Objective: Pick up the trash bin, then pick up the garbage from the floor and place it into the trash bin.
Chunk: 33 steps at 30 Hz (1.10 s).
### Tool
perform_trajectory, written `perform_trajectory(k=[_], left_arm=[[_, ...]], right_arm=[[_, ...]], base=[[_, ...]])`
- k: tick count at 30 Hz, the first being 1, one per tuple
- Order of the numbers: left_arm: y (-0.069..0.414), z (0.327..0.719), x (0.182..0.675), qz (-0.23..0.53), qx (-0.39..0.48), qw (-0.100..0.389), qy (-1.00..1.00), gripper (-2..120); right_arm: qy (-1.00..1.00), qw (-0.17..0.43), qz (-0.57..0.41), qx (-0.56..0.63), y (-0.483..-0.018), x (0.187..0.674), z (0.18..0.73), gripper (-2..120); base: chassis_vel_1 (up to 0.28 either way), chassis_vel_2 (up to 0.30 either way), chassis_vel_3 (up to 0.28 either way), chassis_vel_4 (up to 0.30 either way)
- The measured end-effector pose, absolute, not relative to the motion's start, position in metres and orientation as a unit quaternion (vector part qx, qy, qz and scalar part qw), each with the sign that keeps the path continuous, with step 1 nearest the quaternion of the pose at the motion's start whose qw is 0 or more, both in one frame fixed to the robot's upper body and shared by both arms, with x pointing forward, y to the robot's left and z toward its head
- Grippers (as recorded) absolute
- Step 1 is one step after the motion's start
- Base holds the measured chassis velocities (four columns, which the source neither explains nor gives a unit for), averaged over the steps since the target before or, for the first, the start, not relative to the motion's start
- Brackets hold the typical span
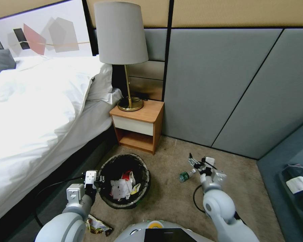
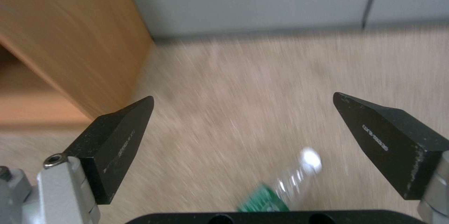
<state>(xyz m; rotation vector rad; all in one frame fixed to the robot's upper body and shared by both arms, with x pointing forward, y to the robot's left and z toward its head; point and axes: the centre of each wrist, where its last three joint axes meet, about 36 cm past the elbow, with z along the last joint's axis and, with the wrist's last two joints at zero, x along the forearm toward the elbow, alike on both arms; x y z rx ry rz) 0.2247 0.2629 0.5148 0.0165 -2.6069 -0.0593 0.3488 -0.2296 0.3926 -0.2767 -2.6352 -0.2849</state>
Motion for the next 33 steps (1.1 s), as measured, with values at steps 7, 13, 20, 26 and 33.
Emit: perform_trajectory(k=[7, 13, 20, 26, 33], left_arm=[[0.264, 0.516, 0.227, -0.024, 0.001, 0.261, -0.965, 1], [0.263, 0.517, 0.228, -0.022, -0.001, 0.256, -0.966, 1], [0.263, 0.517, 0.228, -0.021, -0.002, 0.257, -0.966, 1], [0.263, 0.516, 0.227, -0.02, -0.002, 0.261, -0.965, 1], [0.263, 0.516, 0.226, -0.02, -0.002, 0.263, -0.965, 1]], right_arm=[[-0.937, 0.292, -0.149, -0.12, -0.222, 0.377, 0.371, 100], [-0.911, 0.338, -0.192, -0.138, -0.214, 0.411, 0.371, 100], [-0.89, 0.376, -0.19, -0.176, -0.204, 0.424, 0.365, 100], [-0.881, 0.389, -0.18, -0.199, -0.205, 0.432, 0.355, 100], [-0.872, 0.397, -0.175, -0.228, -0.21, 0.436, 0.349, 100]], base=[[0.0, 0.0, 0.0, 0.0], [0.0, 0.0, 0.0, 0.0], [0.0, 0.0, 0.0, 0.0], [0.0, 0.0, 0.0, 0.0], [0.0, 0.0, 0.0, 0.0]])
